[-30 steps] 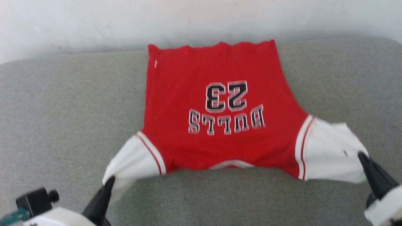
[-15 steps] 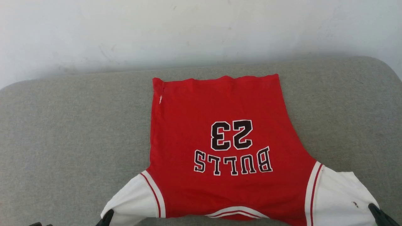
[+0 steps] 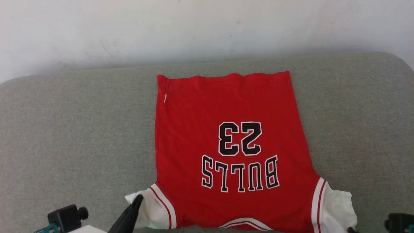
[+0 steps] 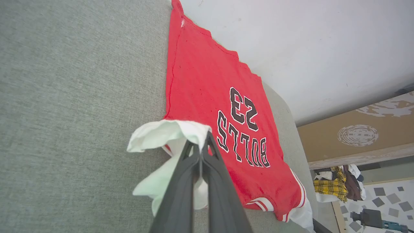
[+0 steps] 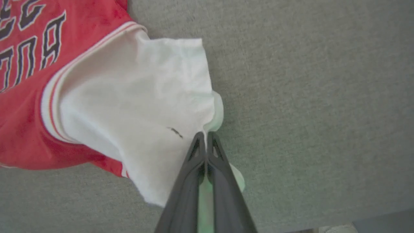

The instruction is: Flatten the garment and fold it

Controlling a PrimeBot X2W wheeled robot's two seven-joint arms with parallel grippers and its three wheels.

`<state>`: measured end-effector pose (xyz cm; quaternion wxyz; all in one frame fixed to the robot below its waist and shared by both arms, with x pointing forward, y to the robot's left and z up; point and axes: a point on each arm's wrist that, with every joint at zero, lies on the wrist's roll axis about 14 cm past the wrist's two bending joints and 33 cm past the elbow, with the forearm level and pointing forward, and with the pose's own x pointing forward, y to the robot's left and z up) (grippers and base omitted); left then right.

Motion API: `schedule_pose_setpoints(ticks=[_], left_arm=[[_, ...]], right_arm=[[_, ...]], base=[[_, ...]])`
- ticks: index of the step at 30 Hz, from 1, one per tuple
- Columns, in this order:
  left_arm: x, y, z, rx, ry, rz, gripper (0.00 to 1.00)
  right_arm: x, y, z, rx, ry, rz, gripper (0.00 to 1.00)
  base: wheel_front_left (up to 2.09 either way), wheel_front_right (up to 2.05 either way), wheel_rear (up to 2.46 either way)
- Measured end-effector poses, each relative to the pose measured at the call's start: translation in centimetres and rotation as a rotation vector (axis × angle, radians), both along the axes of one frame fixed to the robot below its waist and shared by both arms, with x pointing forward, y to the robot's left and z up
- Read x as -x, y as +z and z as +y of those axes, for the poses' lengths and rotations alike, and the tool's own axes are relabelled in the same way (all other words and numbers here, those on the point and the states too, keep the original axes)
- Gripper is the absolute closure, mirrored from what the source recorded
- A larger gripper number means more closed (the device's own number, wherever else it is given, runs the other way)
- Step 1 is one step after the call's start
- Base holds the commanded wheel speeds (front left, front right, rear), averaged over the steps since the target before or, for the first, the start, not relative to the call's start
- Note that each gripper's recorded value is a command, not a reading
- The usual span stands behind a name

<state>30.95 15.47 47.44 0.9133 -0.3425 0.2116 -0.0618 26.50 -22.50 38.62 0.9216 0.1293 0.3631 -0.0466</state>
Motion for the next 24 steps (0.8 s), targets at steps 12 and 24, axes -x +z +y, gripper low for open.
schedule_pose_setpoints(ticks=[12, 24], left_arm=[[-1.5, -1.0, 0.1, -0.03, 0.002, 0.013, 1.0], [-3.2, -2.0, -0.1, -0.023, 0.0, 0.026, 1.0]], right_arm=[[-3.7, -1.0, 0.8, -0.022, 0.006, -0.059, 0.0], [-19.4, 19.2, 1.7, 0.248, 0.22, -0.635, 0.0]], base=[[0.0, 0.0, 0.0], [0.0, 0.0, 0.0]])
